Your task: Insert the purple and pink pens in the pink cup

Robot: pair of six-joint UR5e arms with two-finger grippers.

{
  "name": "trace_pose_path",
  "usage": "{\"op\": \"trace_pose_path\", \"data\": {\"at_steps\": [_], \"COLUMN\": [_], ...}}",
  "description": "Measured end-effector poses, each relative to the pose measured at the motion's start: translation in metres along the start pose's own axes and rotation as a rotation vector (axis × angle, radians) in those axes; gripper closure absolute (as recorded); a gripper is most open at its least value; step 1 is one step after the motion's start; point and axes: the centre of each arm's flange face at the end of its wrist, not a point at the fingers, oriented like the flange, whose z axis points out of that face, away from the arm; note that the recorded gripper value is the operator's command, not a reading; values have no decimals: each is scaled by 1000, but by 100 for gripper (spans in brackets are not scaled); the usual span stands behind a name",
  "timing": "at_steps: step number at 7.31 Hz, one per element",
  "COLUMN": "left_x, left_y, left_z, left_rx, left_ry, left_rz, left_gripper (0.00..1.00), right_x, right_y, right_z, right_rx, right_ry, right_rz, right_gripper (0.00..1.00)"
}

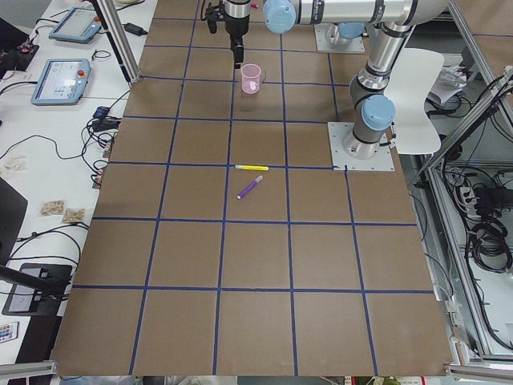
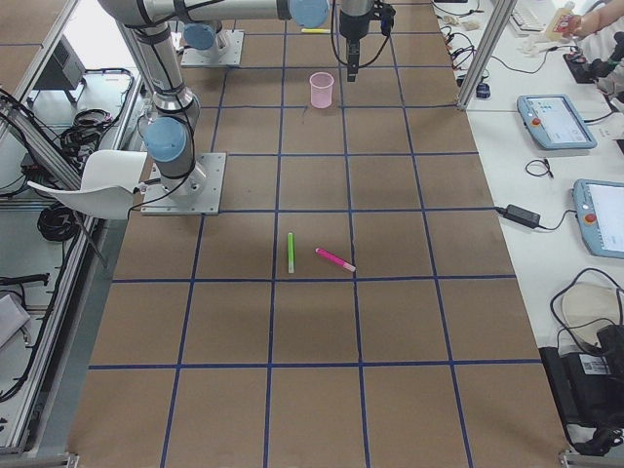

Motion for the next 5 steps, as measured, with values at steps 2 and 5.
{"op": "trace_pose_path", "data": {"at_steps": [2,5], "left_x": [1,-14], "left_y": [0,-6], "left_z": [2,8], "left_rx": [-3,-13], "left_ry": [0,-30], "left_rz": [2,59], "left_gripper": [0,0], "right_x": [0,0], "right_y": [0,3], "right_z": [1,-1], "right_rx": [-2,-2], "right_ry": [0,1], "right_rz": [0,0], "right_gripper": [0,0]}}
